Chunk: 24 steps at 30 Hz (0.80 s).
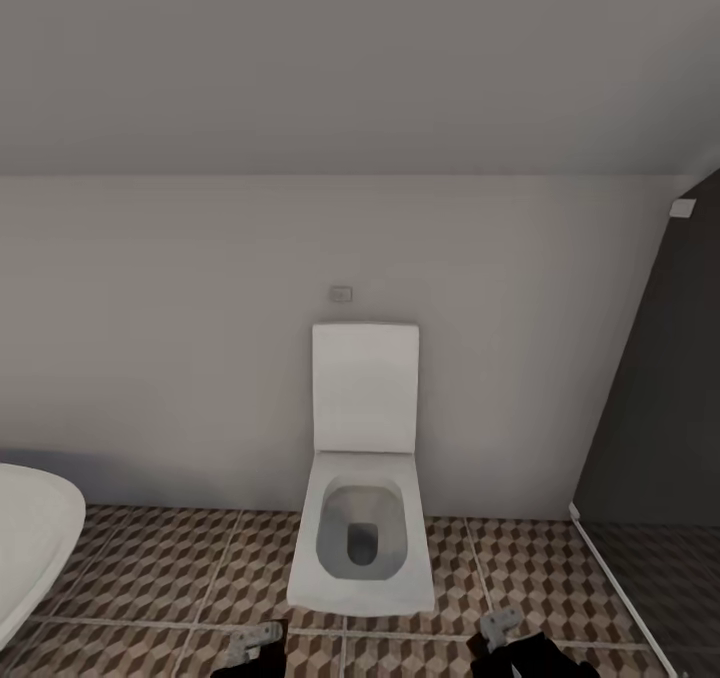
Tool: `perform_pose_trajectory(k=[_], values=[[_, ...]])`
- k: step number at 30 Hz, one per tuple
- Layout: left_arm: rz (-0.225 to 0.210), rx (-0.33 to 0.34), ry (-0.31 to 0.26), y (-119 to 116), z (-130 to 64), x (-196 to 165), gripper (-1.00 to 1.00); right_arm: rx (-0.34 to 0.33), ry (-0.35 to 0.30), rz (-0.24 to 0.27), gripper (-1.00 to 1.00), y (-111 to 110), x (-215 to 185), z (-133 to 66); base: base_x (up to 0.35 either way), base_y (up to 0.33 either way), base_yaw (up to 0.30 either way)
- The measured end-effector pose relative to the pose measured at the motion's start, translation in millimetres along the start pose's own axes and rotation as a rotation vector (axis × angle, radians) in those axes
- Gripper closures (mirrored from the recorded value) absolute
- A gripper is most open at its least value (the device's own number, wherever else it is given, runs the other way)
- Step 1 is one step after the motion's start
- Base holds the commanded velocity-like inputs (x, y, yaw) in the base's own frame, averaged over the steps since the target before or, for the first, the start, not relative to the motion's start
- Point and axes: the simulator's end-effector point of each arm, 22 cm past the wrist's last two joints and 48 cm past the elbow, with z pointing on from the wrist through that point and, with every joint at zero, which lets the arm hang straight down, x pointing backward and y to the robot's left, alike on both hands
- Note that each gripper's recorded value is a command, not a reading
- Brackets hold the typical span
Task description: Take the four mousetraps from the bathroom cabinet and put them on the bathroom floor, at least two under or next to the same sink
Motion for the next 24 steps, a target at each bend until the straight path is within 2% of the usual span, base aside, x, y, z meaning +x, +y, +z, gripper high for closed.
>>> perform_pose_trajectory(k=[4, 12, 20, 24], values=[[0.011, 0.014, -0.002, -5.5, 4.6, -2.6, 1.0, 0.002, -0.003, 0.0, 1.0, -0.7, 3.1, 6.8, 0.0, 0.0, 0.0], [0.016, 0.012, -0.004, -0.5, 15.8, 4.5, 1.0, 0.001, -0.004, 0.002, 1.0, 1.3, 10.2, 20.8, 0.0, 0.0, 0.0], [0.021, -0.015, -0.011, 22.3, 27.7, 12.0, 1.0, 0.003, -0.006, 0.002, 1.0, 1.5, 18.0, 34.8, 0.0, 0.0, 0.0], [0.029, -0.043, -0.012, 45.5, 33.6, 16.0, 1.0, 0.003, -0.007, 0.003, 1.0, 2.0, 21.9, 41.9, 0.0, 0.0, 0.0]])
